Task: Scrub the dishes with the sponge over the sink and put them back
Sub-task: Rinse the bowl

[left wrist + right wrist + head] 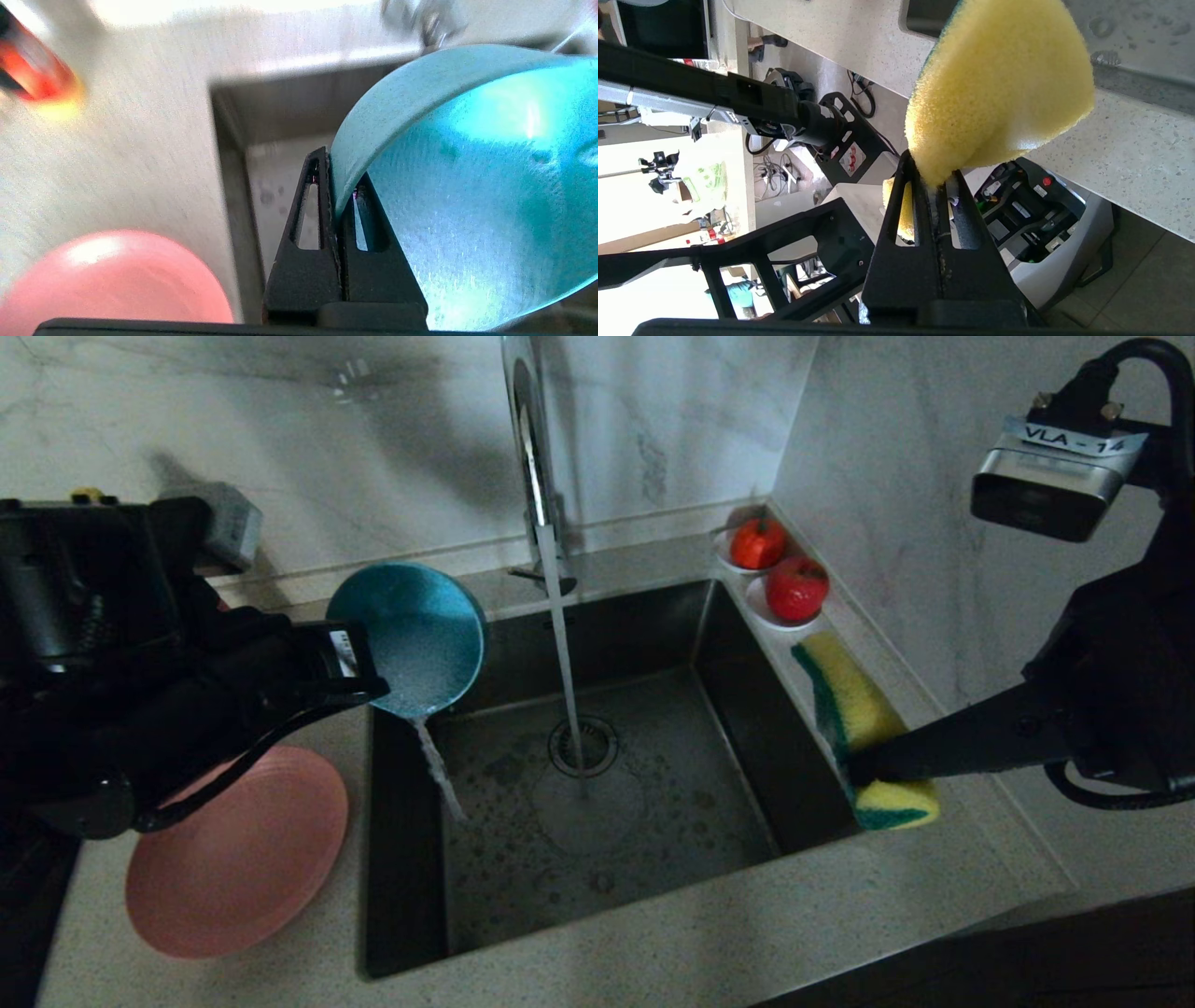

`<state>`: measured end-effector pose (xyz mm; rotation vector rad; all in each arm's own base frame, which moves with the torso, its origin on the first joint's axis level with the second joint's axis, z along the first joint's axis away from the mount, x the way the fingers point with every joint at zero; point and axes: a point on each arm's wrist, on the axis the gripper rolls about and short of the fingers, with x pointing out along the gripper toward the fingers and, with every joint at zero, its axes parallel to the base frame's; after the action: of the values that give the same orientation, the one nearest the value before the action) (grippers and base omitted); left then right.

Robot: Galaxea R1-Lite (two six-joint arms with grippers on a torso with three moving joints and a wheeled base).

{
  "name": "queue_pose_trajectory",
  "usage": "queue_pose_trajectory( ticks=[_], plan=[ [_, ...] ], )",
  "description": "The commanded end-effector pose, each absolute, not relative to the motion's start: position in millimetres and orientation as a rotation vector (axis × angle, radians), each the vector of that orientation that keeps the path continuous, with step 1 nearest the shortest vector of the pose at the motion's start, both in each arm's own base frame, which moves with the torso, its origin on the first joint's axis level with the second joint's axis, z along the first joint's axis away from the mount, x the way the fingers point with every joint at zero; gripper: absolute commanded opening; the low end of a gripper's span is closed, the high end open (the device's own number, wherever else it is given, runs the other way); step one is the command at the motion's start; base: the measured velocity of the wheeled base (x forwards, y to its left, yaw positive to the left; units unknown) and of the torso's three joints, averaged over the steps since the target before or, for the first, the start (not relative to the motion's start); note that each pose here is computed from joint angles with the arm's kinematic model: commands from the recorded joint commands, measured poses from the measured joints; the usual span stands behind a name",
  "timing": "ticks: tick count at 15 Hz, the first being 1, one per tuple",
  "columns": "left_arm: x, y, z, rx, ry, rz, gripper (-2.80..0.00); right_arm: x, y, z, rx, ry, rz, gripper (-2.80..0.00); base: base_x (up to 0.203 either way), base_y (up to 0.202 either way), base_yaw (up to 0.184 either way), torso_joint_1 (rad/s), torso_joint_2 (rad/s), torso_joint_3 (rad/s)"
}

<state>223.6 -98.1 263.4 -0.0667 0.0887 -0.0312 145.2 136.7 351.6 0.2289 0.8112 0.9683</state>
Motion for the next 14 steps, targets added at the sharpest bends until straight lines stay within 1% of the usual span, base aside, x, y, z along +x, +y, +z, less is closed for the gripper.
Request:
queue_pose_trajectory(
  ticks=[1,4,7,12,14],
  plan=[
    [208.1,-90.7,279.5,-0.078,0.015,-0.037,-2.8,146.8,138.2,349.6,0.229,0.825,0.966,-2.8,0.0,0.0,0.0,0.0,0.0,0.0],
    [204.7,-89.7,288.7,-0.059,-0.095,-0.048,-2.8,148.9,140.3,346.1,0.226,0.841,0.964,-2.8,0.0,0.0,0.0,0.0,0.0,0.0],
    [205.6,-91.5,285.8,-0.019,-0.192,-0.073,-2.8,148.3,139.5,346.4,0.227,0.84,0.963,-2.8,0.0,0.0,0.0,0.0,0.0,0.0],
    [205.6,-92.2,285.8,-0.041,-0.272,-0.081,-2.8,147.1,138.4,347.7,0.227,0.833,0.965,-2.8,0.0,0.0,0.0,0.0,0.0,0.0],
    [203.7,-91.3,283.0,-0.016,-0.307,-0.076,-2.8,147.2,138.9,348.1,0.226,0.832,0.967,-2.8,0.0,0.0,0.0,0.0,0.0,0.0]
  ],
)
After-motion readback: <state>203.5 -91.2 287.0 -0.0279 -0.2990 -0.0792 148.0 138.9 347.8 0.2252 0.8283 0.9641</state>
